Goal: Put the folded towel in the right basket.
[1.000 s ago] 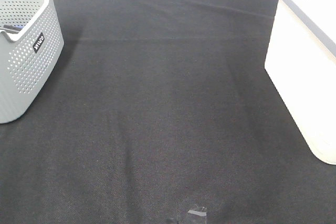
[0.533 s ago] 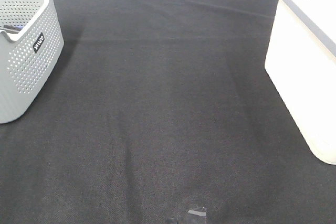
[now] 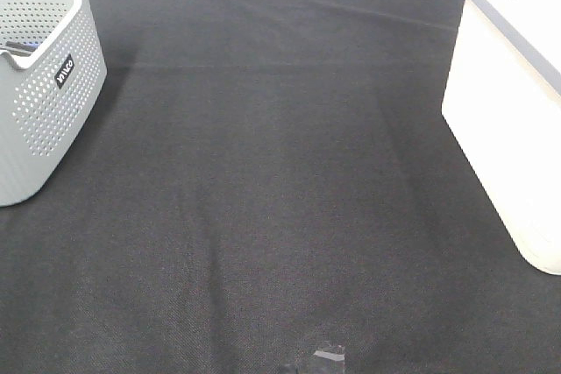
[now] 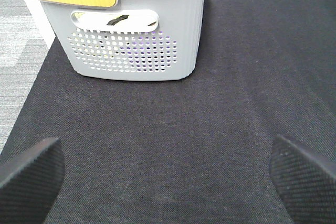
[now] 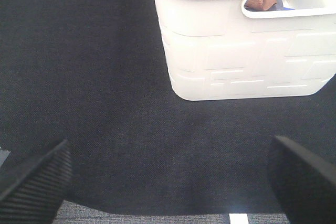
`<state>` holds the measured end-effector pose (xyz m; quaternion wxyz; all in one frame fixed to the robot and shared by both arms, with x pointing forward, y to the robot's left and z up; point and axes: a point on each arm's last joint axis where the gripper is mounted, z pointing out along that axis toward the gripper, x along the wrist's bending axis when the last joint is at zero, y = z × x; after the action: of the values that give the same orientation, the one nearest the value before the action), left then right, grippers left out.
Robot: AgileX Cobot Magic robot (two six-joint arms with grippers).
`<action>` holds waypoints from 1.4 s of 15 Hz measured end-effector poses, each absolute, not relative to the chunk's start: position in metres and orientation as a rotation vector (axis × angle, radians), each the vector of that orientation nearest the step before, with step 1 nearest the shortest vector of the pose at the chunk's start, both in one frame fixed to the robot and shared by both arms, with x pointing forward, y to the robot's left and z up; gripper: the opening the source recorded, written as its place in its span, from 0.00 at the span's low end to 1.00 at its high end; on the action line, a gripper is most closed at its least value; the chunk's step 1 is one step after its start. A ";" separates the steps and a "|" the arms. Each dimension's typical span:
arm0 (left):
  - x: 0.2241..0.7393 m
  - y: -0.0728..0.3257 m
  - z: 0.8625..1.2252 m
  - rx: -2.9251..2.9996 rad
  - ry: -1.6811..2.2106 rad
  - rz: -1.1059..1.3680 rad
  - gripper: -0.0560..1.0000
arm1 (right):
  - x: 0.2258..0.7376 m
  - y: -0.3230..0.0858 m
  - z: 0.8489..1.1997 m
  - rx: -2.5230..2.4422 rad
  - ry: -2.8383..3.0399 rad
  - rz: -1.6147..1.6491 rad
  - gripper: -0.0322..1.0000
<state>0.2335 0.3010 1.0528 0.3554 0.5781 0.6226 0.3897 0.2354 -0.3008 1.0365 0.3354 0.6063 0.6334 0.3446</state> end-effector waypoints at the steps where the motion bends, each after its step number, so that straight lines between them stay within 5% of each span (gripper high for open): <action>1: 0.234 0.301 1.053 1.494 1.609 1.007 0.99 | 0.235 -0.301 1.036 1.582 1.652 0.899 0.97; 21: 0.234 0.301 1.053 1.494 1.609 1.007 0.99 | 0.235 -0.300 1.036 1.582 1.655 0.905 0.97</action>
<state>0.2335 0.3010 1.0528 0.3554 0.5781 0.6226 0.3897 0.2354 -0.3003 1.0365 0.3334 0.6059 0.6338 0.3465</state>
